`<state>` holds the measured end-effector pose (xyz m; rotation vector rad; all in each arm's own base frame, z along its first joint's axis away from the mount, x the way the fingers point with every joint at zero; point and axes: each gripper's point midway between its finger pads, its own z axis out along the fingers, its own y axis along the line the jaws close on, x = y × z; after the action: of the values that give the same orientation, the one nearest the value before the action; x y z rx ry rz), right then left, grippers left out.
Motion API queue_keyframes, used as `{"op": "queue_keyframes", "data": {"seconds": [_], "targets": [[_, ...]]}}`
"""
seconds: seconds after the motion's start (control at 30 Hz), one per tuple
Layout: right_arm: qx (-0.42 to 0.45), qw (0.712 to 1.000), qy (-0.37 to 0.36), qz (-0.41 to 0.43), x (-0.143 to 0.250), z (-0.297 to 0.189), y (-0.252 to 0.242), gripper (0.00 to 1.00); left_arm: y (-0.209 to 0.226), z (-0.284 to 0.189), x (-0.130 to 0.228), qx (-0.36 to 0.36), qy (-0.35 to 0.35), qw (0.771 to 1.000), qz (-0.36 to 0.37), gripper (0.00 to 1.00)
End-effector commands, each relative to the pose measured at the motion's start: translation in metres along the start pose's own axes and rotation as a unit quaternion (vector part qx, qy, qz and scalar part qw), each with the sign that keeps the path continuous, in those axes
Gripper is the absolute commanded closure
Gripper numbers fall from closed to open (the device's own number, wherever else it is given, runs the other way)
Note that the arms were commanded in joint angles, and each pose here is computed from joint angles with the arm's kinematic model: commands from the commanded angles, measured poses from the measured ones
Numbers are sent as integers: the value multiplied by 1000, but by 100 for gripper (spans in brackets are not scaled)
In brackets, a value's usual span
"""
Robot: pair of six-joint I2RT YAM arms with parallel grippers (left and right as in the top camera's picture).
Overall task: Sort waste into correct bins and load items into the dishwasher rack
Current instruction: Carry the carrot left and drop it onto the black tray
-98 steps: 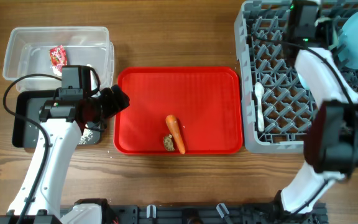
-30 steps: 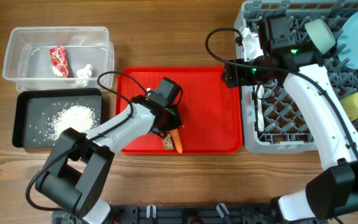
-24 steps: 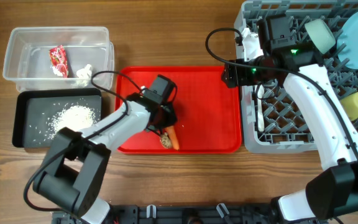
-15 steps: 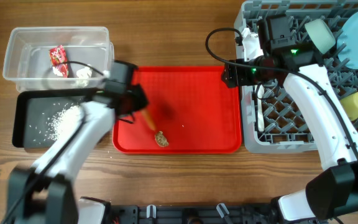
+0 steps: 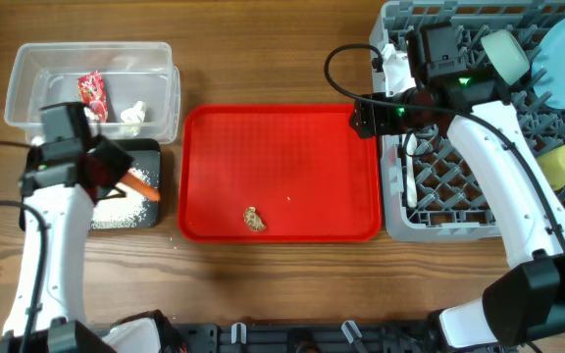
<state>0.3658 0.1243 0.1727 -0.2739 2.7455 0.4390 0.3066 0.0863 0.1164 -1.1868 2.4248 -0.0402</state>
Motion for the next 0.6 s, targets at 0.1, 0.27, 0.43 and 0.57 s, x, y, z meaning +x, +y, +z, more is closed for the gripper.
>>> {"op": "queue_keyframes", "data": {"seconds": [0.1, 0.27, 0.43, 0.57], "targets": [[4, 1000, -6, 7, -1, -5, -1, 23, 56, 28, -35, -74, -14, 995, -70, 81], [4, 1000, -6, 6, -1, -5, -1, 23, 81, 57, -39, -101, 5, 990, -100, 79], [4, 1000, -6, 7, -1, -5, -1, 23, 97, 81, -35, -122, 28, 986, -115, 77], [4, 1000, -6, 7, -1, -5, -1, 23, 101, 92, -31, -129, 38, 984, -116, 76]]}}
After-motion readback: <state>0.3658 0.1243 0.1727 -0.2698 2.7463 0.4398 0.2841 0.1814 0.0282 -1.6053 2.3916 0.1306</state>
